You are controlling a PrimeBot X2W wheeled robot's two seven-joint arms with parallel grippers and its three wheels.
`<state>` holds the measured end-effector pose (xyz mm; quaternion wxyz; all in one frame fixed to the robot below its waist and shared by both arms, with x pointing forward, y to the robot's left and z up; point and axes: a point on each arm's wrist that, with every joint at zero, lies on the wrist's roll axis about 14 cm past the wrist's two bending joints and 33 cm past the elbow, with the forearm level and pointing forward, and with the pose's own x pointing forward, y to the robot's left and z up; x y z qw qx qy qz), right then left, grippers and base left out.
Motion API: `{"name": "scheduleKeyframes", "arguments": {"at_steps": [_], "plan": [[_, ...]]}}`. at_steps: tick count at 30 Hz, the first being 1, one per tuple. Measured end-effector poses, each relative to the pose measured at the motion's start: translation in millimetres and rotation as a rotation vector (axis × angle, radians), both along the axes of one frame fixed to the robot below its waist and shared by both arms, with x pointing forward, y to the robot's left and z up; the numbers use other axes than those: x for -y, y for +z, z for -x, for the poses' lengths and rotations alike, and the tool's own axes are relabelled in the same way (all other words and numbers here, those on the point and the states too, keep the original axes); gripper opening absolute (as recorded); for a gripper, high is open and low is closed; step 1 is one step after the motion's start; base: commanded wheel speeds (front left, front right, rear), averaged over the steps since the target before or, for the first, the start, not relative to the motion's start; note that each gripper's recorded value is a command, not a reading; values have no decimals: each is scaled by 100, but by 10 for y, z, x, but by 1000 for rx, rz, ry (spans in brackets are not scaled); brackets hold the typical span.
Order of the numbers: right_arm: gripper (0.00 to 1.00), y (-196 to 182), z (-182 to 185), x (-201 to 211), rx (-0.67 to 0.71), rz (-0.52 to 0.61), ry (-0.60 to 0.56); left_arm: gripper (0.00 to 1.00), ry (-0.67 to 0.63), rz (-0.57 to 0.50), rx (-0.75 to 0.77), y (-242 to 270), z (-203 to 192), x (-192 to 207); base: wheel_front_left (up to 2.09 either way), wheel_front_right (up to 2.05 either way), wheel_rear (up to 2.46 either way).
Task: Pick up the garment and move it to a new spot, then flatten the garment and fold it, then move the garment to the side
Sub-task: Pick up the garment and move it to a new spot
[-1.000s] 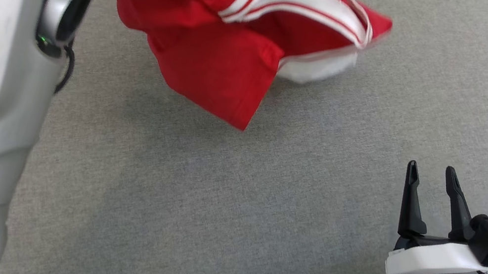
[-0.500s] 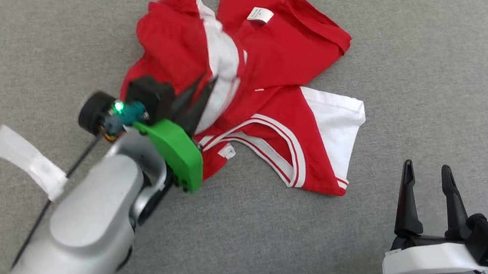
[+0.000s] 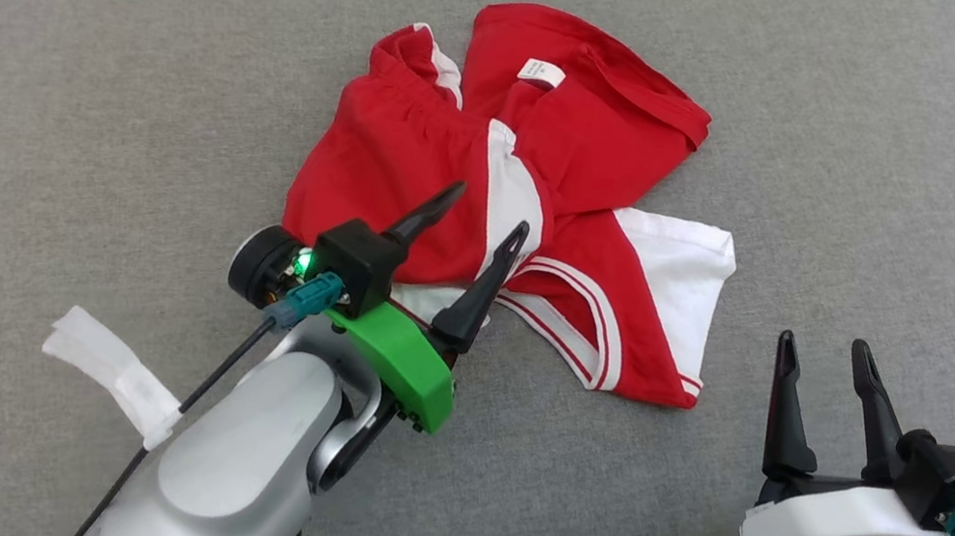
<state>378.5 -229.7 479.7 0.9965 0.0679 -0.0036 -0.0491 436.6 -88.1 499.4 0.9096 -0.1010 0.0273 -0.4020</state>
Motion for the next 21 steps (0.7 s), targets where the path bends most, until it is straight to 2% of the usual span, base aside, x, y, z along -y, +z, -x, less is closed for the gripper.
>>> {"name": "scheduleKeyframes", "arguments": {"at_steps": [4,9,21], "plan": [[100,5,23,-94,2,-2,27,100,90,46,63,287,-106,-204,0,0,0],[100,41,9,-260,16,-5,76,100,261,58,128,495,-205,-776,0,0,0],[100,144,-98,-668,51,-2,198,100,621,-18,200,560,11,-2204,0,0,0]]}}
